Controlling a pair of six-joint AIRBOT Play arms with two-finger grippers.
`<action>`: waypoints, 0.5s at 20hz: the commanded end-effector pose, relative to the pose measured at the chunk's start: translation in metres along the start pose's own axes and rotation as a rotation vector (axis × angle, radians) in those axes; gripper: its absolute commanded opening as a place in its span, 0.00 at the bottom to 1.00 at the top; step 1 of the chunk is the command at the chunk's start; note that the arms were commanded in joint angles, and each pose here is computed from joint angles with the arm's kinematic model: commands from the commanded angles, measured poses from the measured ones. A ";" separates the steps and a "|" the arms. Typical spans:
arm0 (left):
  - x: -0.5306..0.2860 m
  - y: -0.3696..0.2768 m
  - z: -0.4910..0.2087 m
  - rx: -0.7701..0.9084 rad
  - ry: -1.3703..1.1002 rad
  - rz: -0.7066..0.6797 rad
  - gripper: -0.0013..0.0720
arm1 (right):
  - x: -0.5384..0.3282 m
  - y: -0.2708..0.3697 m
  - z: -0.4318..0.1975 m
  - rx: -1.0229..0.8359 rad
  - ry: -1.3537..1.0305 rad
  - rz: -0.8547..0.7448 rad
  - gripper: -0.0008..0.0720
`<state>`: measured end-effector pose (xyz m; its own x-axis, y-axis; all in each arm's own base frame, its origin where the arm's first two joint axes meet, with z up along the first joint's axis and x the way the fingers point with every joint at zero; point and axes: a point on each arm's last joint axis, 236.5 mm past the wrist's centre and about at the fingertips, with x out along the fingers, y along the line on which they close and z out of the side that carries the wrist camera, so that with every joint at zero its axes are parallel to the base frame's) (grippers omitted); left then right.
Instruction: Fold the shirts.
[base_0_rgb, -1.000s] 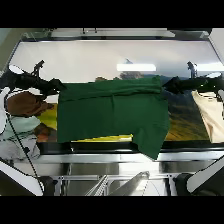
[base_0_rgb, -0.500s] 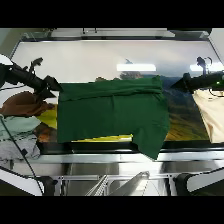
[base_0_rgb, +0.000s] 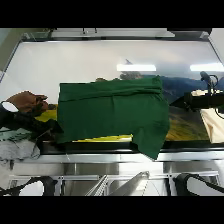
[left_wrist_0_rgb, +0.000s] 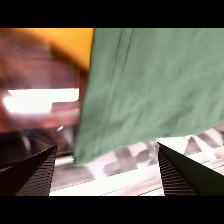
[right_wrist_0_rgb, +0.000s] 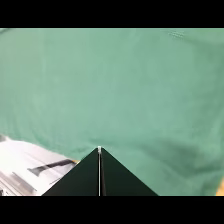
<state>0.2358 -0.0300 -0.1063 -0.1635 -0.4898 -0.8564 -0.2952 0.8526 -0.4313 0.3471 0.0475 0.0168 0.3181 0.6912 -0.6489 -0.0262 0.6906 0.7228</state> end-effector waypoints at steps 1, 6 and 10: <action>0.018 0.011 -0.002 0.020 -0.079 0.017 0.96 | -0.011 0.015 -0.012 -0.045 -0.031 -0.014 0.05; 0.035 -0.039 0.004 0.116 -0.071 -0.166 0.02 | -0.025 -0.024 -0.039 0.130 0.011 -0.119 0.05; 0.028 -0.027 0.007 0.095 -0.088 -0.172 0.04 | -0.012 -0.062 -0.095 0.410 0.032 -0.101 0.14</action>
<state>0.2419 -0.0681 -0.1222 -0.0622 -0.5949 -0.8014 -0.2168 0.7918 -0.5710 0.2879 0.0190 -0.0127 0.3070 0.6258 -0.7170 0.2164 0.6878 0.6929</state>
